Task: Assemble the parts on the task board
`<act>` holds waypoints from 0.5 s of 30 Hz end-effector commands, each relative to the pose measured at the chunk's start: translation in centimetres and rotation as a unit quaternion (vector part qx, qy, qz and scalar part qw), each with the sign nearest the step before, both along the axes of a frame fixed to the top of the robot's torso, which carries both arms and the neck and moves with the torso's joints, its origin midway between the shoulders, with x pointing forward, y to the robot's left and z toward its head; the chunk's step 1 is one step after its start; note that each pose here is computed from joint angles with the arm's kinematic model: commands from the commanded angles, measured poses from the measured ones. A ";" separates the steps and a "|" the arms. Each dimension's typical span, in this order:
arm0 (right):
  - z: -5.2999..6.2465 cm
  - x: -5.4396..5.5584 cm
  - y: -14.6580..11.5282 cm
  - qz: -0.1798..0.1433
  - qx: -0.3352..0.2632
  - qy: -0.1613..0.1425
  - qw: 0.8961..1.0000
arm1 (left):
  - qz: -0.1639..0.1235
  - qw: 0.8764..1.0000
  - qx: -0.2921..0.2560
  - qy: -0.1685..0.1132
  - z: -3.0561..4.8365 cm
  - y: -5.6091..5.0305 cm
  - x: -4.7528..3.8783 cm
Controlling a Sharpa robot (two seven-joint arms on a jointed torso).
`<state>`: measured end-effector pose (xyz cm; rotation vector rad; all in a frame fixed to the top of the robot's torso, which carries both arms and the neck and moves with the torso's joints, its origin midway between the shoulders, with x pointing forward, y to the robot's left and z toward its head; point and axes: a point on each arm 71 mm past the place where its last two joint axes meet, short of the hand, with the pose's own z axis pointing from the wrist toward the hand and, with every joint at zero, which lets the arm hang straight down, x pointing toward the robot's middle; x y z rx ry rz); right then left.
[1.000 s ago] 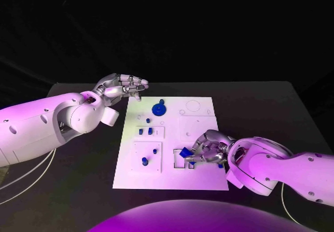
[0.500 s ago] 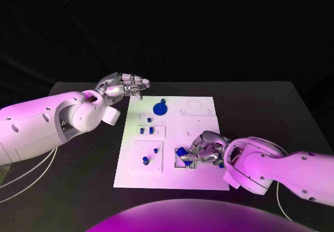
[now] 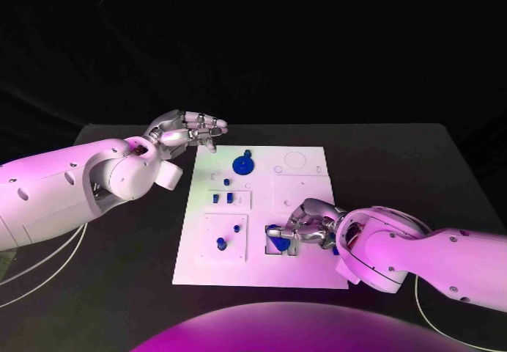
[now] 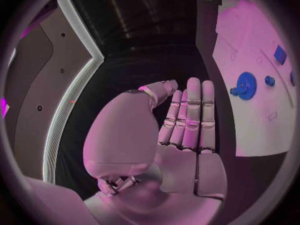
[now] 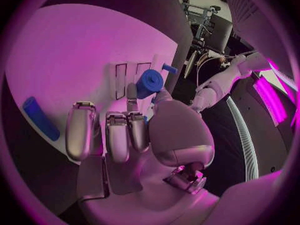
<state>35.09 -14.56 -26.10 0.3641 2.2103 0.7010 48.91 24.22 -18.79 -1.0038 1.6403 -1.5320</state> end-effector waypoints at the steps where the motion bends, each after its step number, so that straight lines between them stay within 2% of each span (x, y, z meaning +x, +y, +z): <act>1: 0.0 0.1 0.1 0.017 -0.019 -0.014 1.000 | -0.008 1.000 -0.004 -0.002 0.11 -0.2 -0.08; 15: 0.1 -0.1 0.6 0.038 -0.024 -0.021 0.999 | -0.006 1.000 -0.003 -0.001 0.10 -0.1 -0.06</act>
